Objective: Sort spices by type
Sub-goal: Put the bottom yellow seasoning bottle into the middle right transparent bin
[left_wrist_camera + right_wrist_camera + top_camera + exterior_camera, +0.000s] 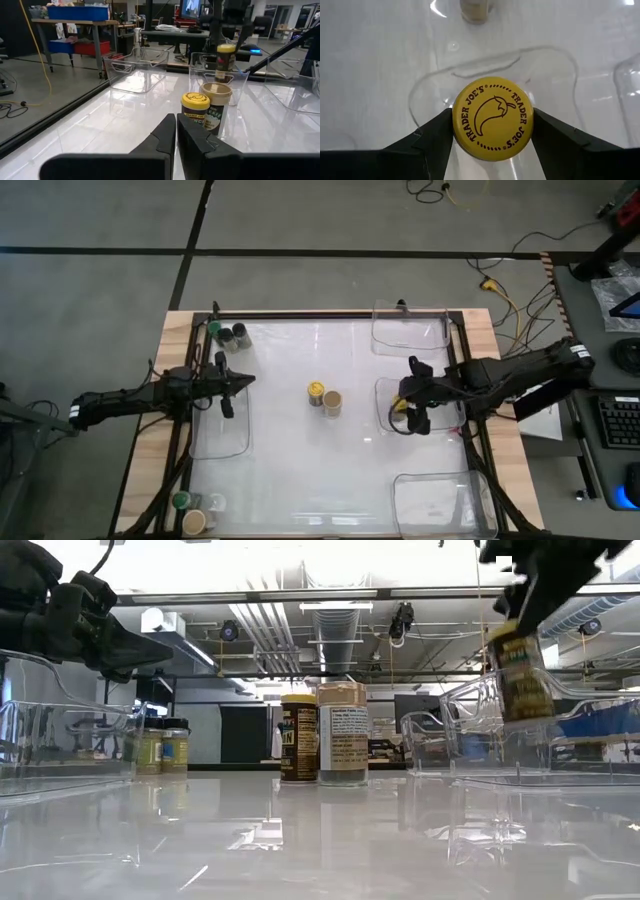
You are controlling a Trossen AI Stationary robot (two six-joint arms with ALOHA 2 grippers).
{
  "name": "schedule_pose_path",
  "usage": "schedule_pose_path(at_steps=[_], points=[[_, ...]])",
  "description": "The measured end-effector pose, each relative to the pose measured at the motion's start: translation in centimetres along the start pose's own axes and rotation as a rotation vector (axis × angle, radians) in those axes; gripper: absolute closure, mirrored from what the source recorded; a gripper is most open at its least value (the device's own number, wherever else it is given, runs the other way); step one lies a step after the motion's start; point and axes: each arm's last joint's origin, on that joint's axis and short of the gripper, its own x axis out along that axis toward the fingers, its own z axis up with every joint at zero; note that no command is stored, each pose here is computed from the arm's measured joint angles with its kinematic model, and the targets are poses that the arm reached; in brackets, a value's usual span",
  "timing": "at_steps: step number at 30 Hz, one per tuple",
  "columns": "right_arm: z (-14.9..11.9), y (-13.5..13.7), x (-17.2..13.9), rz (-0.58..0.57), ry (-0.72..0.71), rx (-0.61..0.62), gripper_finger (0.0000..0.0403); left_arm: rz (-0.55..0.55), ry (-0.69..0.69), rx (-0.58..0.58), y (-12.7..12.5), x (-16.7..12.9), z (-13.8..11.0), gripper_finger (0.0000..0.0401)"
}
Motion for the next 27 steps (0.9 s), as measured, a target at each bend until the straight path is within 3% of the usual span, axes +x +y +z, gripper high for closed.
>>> schedule_pose_path(at_steps=[4, 11, 16, 27], points=[[-1.4, -0.2, 1.4, -0.004, 0.021, -0.018, 0.0169, 0.000, 0.000, 0.000, 0.0, 0.0, 0.0, 0.0400], [-1.3, 0.0, 2.9, 0.023, -0.072, -0.095, 0.0173, 0.000, 0.000, 0.000, 0.0, 0.0, 0.0, 0.0400], [-2.1, 0.0, 3.9, 0.015, -0.035, -0.133, 0.0163, 0.000, 0.000, 0.000, 0.0, 0.0, 0.0, 0.0400], [-2.4, 0.7, 4.2, 0.063, -0.056, -0.254, 0.0167, 0.000, 0.000, 0.000, 0.0, 0.0, 0.0, 0.0400]])
